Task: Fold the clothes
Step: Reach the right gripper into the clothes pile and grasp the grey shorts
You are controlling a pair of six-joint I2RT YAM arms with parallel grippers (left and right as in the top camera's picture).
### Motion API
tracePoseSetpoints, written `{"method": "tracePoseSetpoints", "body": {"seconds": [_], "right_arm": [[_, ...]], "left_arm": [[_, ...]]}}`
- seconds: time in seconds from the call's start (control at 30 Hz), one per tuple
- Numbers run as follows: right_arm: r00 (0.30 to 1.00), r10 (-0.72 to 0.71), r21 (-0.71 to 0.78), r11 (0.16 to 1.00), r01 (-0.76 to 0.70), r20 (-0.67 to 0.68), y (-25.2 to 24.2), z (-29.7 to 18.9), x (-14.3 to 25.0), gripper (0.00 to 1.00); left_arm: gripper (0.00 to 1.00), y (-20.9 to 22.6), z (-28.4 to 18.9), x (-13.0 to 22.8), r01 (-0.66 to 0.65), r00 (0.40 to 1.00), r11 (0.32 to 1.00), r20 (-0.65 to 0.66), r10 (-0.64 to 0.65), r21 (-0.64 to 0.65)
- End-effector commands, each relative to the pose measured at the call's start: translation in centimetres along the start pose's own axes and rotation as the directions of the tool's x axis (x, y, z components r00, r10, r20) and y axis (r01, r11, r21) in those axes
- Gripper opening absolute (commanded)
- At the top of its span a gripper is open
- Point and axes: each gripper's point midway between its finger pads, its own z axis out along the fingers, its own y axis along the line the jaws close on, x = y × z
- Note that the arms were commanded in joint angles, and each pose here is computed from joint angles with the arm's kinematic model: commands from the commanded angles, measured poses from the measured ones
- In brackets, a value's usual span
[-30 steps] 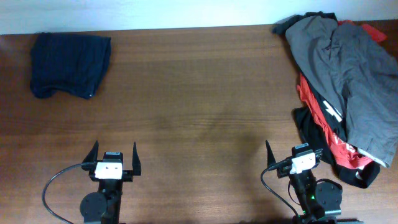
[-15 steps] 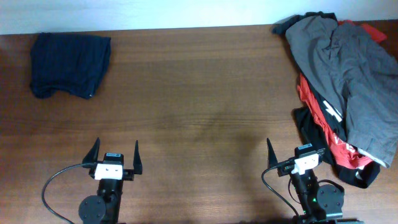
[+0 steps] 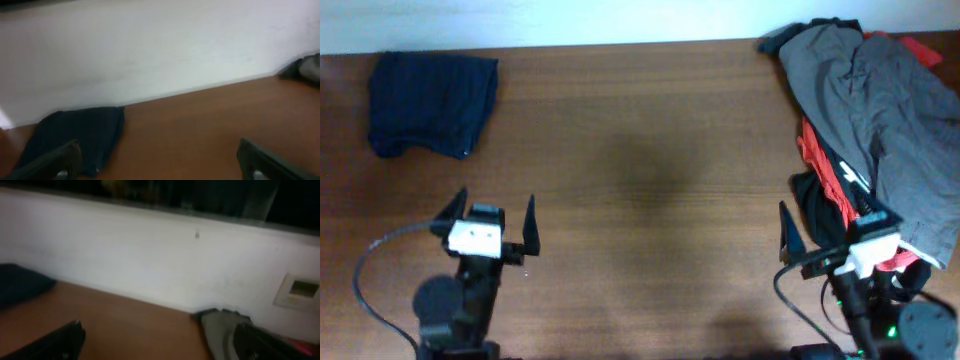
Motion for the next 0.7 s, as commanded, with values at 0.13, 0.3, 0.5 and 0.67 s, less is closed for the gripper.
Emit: {"method": "tracePoseSetpoints", "body": {"seconds": [0.13,0.3,0.5,0.67], "right_arm": [[0.939,0.071,-0.020,0.996,-0.082,-0.336,-1.6,5.5,-2.6,0.99],[0.805,0.102,-0.025,0.989,-0.143,-0.584,-2.2,10.4,0.0,0.99],[0.696,0.125,0.059,0.991,-0.118,-0.707,-4.9,17.2,6.2,0.99],[0.550,0.453,0.396,0.890,-0.227,-0.701,-12.7,17.8,12.8,0.95]], "left_arm": [[0.99,0.3,6.1,-4.3,0.074,0.961,0.991,-0.273,-0.042,0.107],[0.99,0.5,10.2,-3.0,0.159,0.842,0.978,-0.536,-0.064,0.133],[0.99,-1.0,14.6,1.0,0.258,0.757,0.946,-0.649,-0.073,0.195],[0.99,-2.4,16.5,4.2,0.330,0.711,0.914,-0.699,-0.077,0.235]]}}
